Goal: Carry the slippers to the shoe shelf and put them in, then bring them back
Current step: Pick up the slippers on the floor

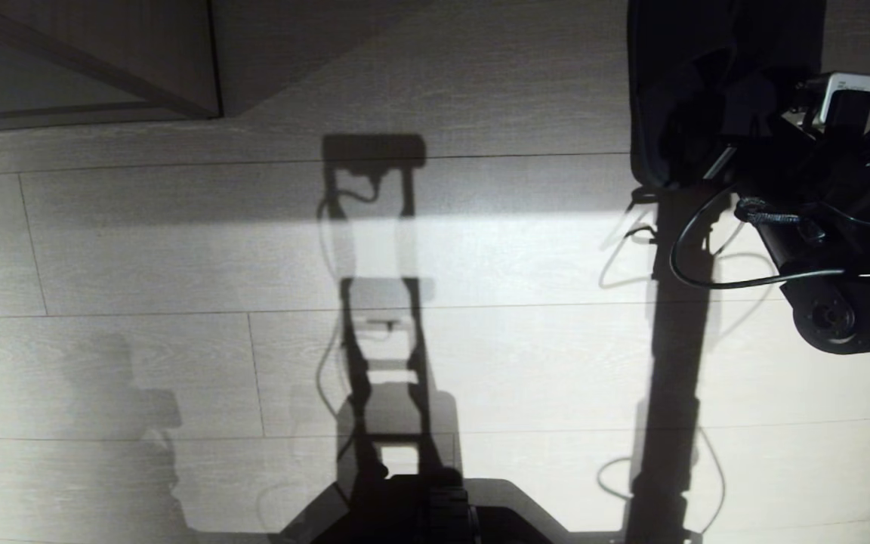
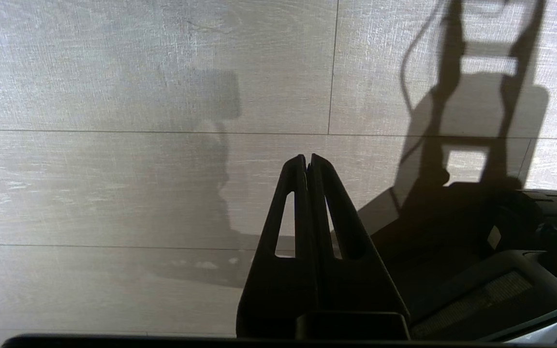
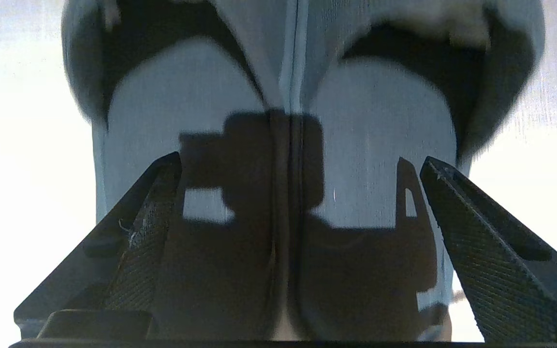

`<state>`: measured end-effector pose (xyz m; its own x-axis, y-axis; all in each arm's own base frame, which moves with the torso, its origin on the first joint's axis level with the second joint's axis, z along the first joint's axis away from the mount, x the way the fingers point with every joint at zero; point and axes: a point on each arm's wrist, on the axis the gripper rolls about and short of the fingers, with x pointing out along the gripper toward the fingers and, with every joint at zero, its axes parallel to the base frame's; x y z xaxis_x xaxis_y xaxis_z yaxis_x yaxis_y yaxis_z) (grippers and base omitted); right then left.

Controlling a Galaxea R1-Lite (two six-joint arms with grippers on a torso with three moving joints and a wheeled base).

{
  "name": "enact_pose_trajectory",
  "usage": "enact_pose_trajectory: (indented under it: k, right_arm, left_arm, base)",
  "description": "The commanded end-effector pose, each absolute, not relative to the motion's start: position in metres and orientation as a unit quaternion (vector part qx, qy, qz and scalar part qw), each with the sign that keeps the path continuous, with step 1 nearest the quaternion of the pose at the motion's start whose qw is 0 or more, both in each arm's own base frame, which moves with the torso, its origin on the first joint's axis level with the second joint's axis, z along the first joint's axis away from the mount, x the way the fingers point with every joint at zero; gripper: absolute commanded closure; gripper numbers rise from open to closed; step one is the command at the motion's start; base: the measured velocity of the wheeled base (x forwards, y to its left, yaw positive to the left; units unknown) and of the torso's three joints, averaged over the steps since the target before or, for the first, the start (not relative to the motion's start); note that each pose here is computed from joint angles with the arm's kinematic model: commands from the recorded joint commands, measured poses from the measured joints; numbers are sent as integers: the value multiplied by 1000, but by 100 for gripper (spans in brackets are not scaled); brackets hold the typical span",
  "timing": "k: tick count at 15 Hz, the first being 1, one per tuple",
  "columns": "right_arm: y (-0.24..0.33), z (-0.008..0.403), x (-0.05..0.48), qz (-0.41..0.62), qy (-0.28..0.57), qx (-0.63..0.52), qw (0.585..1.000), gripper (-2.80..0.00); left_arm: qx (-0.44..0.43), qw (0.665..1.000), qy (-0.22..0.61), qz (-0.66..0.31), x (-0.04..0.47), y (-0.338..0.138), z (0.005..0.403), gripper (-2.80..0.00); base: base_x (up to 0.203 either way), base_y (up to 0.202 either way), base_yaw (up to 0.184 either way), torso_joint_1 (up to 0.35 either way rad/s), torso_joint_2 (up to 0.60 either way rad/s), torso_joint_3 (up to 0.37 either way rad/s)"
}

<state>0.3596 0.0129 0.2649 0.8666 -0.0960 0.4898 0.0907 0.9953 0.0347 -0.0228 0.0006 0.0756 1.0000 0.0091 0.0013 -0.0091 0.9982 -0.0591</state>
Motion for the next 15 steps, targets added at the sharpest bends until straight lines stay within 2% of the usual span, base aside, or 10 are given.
enact_pose_trajectory:
  k: [1, 15]
  right_arm:
    - [14, 265, 368, -49, -262, 6, 964, -280]
    - [15, 284, 405, -52, -321, 10, 946, -280]
  left_arm:
    - [-30, 1000, -1, 5, -23, 1, 76, 0]
    - [-30, 1000, -1, 5, -23, 1, 76, 0]
  base:
    - [0, 0, 0, 0, 0, 0]
    - [0, 0, 0, 0, 0, 0]
